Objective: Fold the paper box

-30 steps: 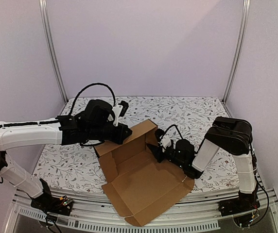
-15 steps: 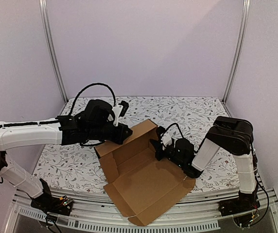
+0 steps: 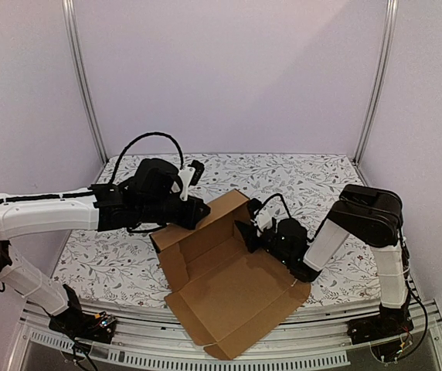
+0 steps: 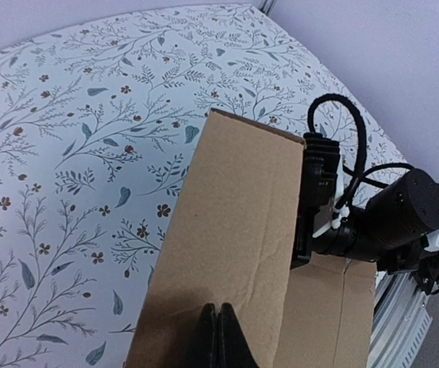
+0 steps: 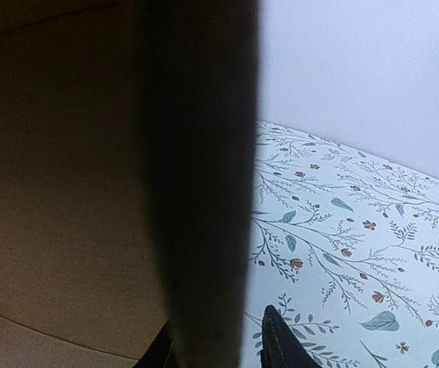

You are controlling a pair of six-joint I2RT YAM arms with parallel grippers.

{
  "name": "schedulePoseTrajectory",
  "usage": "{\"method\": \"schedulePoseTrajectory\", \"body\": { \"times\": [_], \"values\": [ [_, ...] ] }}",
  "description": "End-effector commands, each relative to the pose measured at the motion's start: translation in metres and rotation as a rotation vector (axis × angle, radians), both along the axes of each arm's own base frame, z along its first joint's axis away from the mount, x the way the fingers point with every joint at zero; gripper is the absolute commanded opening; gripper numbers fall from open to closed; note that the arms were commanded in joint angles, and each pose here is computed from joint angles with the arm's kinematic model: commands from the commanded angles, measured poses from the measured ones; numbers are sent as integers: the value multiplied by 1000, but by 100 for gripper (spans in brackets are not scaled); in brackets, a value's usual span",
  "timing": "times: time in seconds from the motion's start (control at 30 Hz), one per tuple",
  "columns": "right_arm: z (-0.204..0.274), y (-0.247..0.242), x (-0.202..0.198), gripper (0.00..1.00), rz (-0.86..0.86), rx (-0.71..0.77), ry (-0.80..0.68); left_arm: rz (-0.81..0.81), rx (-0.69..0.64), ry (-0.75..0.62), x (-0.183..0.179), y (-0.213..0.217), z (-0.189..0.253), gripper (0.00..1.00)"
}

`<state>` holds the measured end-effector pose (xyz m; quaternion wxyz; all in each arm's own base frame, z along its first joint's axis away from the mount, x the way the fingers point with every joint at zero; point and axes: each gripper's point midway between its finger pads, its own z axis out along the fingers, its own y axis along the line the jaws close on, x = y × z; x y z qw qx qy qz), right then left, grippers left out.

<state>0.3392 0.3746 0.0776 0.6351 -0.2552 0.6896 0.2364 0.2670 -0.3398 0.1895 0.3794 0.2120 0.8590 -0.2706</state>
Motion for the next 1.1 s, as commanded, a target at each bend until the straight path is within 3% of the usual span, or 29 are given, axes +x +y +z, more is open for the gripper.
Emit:
{"method": "schedulePoseTrajectory", "body": {
  "times": [0.0,0.2,0.3,0.5,0.53,0.63,0.73,0.93,1.07],
  "values": [
    [36,2,8,32,-29,81,-74,-2,98,97,-11,15,-38,0],
    [49,3,13,31,-52,95,-105,-1,97,101,-12,15,-39,0],
    [51,4,12,1,-42,90,-113,-2,95,103,-12,15,-39,0],
    [49,4,11,0,-36,83,-111,0,93,101,-12,16,-37,0],
    [48,3,10,3,-35,84,-107,0,94,101,-12,16,-38,0],
    [43,2,8,25,-33,81,-93,2,95,101,-12,16,-38,0],
    [36,1,2,41,-15,98,-52,3,94,104,-12,17,-39,0],
    [22,-6,-16,52,36,75,-1,2,96,101,-12,17,-39,0],
    [10,-13,-22,54,37,63,36,1,96,96,-11,16,-39,0]
  ]
}}
